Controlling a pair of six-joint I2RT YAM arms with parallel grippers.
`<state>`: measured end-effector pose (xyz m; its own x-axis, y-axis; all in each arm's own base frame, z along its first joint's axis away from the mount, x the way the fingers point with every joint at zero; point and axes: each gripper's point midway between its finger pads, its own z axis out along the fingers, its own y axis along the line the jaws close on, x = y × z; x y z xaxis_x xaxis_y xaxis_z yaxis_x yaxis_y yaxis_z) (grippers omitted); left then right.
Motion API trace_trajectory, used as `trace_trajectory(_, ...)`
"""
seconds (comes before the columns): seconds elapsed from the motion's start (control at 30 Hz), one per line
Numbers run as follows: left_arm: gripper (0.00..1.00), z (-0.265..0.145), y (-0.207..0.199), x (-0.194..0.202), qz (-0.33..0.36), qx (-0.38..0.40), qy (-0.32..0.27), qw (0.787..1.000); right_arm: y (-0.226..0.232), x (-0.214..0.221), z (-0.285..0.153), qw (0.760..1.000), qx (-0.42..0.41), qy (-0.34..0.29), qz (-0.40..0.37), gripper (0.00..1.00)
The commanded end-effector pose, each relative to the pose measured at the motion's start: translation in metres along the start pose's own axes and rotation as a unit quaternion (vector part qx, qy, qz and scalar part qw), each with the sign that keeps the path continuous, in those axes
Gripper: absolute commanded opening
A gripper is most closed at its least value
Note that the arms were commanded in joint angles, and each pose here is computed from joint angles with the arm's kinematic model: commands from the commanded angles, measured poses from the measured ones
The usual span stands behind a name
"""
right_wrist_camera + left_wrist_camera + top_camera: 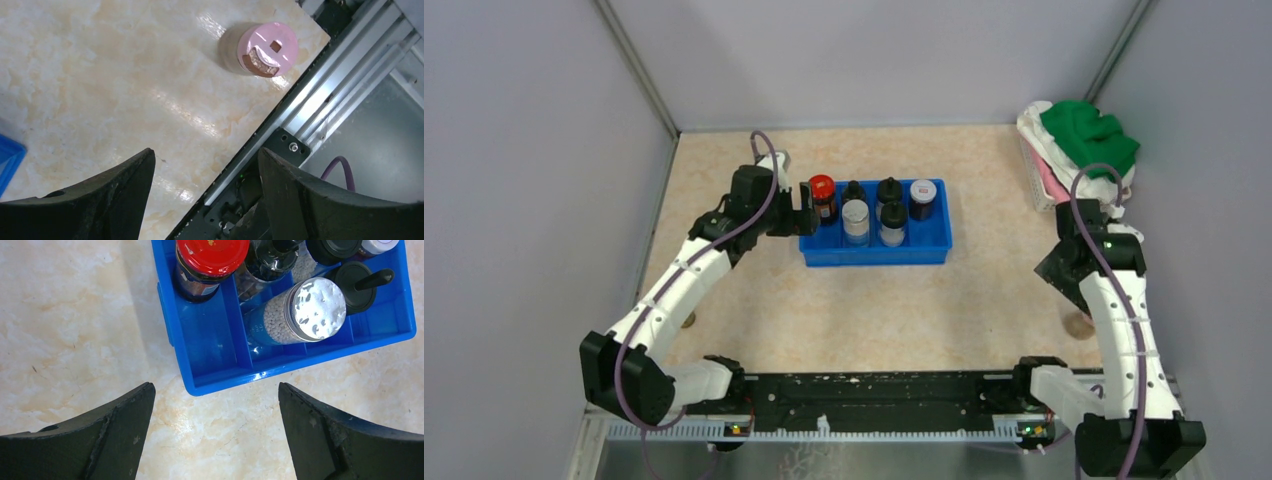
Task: Organize the condiment bottles
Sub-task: Pick up the bottle from the corner of the board.
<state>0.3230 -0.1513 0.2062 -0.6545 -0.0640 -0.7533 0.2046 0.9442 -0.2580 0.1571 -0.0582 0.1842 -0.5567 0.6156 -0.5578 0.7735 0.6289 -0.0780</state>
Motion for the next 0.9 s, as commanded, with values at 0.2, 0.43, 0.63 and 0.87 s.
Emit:
trace_trajectory(0.2, 0.99, -0.003, 0.0, -0.017, 0.01, 0.015, -0.033, 0.999, -0.022, 0.009, 0.039, 0.994, 0.043, 0.071, 0.069, 0.74)
trace_trajectory(0.43, 0.99, -0.003, -0.002, -0.019, 0.009, 0.022, -0.035, 0.999, -0.032, 0.003, 0.045, 0.989, 0.063, 0.1, 0.091, 0.74)
trace_trajectory(0.63, 0.99, -0.004, -0.002, -0.021, 0.006, 0.023, -0.037, 0.999, -0.039, 0.006, 0.058, 0.982, 0.073, 0.128, 0.119, 0.75)
trace_trajectory(0.87, 0.99, -0.006, -0.002, -0.026, 0.007, 0.018, -0.042, 0.999, -0.045, 0.009, 0.074, 0.973, 0.07, 0.159, 0.152, 0.75)
